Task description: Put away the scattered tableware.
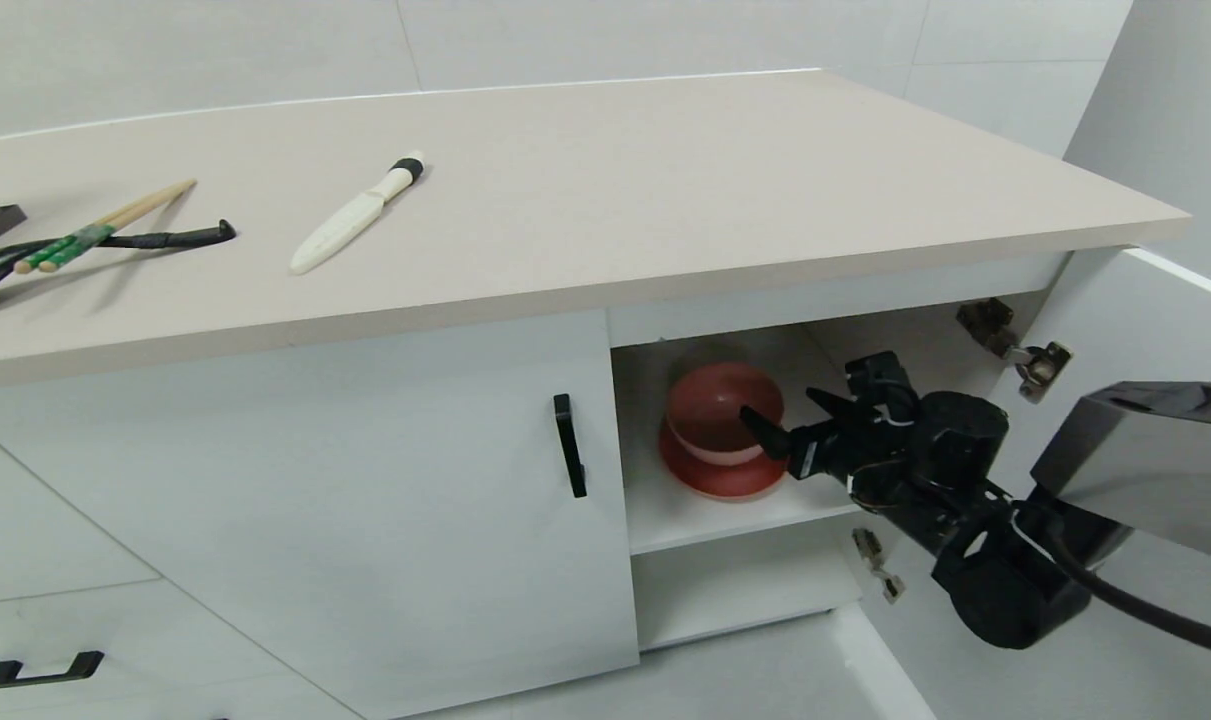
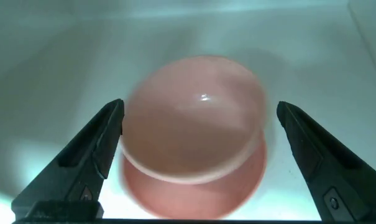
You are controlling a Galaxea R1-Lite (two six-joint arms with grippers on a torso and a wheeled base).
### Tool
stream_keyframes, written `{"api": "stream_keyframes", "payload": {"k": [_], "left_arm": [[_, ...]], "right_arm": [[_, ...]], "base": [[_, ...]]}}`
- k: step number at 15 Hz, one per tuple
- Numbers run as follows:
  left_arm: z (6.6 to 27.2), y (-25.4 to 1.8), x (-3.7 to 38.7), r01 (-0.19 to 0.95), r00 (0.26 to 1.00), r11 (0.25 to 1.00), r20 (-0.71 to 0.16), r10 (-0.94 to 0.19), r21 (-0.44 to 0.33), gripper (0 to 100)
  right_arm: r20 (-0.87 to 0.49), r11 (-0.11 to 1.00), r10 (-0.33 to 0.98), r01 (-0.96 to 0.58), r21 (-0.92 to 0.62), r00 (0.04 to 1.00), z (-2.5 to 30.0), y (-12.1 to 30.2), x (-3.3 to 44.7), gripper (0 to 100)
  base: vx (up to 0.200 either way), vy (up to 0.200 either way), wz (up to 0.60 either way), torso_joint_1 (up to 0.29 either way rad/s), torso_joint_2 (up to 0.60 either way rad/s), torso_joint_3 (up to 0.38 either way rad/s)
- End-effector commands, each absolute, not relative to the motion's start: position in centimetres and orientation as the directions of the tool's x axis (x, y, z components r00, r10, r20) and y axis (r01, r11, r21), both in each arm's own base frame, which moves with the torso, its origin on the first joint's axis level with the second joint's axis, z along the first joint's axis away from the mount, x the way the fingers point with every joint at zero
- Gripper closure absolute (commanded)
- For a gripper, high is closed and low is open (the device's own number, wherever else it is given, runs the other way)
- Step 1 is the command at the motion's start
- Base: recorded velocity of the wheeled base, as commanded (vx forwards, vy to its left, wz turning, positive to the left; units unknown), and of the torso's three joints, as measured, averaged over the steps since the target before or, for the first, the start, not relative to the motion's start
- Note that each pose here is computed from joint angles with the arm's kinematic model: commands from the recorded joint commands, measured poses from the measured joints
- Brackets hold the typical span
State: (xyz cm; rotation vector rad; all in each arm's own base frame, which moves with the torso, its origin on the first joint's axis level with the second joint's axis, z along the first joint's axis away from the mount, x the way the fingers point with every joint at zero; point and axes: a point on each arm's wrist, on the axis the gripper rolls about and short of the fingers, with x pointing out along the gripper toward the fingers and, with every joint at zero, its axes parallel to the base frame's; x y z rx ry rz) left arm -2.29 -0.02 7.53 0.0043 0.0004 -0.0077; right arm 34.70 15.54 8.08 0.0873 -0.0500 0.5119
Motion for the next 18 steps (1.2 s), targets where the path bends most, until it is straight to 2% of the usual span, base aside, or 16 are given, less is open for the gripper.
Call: {"api": "stream_keyframes", "payload": {"k": [1, 4, 7, 9, 12, 14, 16, 18], "left_arm": [[7.5, 0.0, -2.3, 0.008, 1.000, 1.000, -0.002, -0.008, 0.005, 0], [7.5, 0.0, -2.3, 0.008, 1.000, 1.000, -0.002, -0.008, 0.005, 0], [7.5, 0.0, -2.3, 0.008, 1.000, 1.000, -0.002, -0.008, 0.005, 0], [7.5, 0.0, -2.3, 0.008, 1.000, 1.000, -0.002, -0.008, 0.005, 0], [7.5, 0.0, -2.3, 0.003, 1.000, 1.000, -0.002, -0.003, 0.003, 0], [7.5, 0.0, -2.3, 0.002, 1.000, 1.000, -0.002, -0.002, 0.003, 0], [7.5, 0.0, -2.3, 0.002, 1.000, 1.000, -0.002, -0.002, 0.003, 0], [7.5, 0.0, -2.3, 0.002, 1.000, 1.000, -0.002, -0.002, 0.003, 0]], "right_arm": [[0.084, 0.858, 0.511, -0.514, 0.012, 0.855, 11.2, 13.9, 28.9, 0], [0.094, 0.850, 0.525, -0.526, -0.020, 0.846, 14.0, 10.4, 21.5, 0], [0.129, 0.861, 0.507, -0.508, -0.024, 0.852, 14.8, 7.1, 15.2, 0], [0.162, 0.902, 0.430, -0.432, -0.025, 0.888, 15.6, 5.1, 13.6, 0], [0.131, 0.925, 0.379, -0.379, -0.021, 0.916, 15.9, 3.7, 11.1, 0], [0.084, 0.982, 0.190, -0.191, 0.007, 0.978, 15.5, 1.9, 9.0, 0], [0.110, 0.997, 0.067, -0.071, 0.036, 0.992, 15.1, 0.6, 6.0, 0], [0.087, 0.999, 0.007, -0.010, 0.032, 0.996, 13.8, 0.1, 3.3, 0]], "base": [[0.000, 0.000, 0.00, 0.000, 0.00, 0.000], [0.000, 0.000, 0.00, 0.000, 0.00, 0.000], [0.000, 0.000, 0.00, 0.000, 0.00, 0.000], [0.000, 0.000, 0.00, 0.000, 0.00, 0.000], [0.000, 0.000, 0.00, 0.000, 0.00, 0.000], [0.000, 0.000, 0.00, 0.000, 0.00, 0.000], [0.000, 0.000, 0.00, 0.000, 0.00, 0.000], [0.000, 0.000, 0.00, 0.000, 0.00, 0.000]]}}
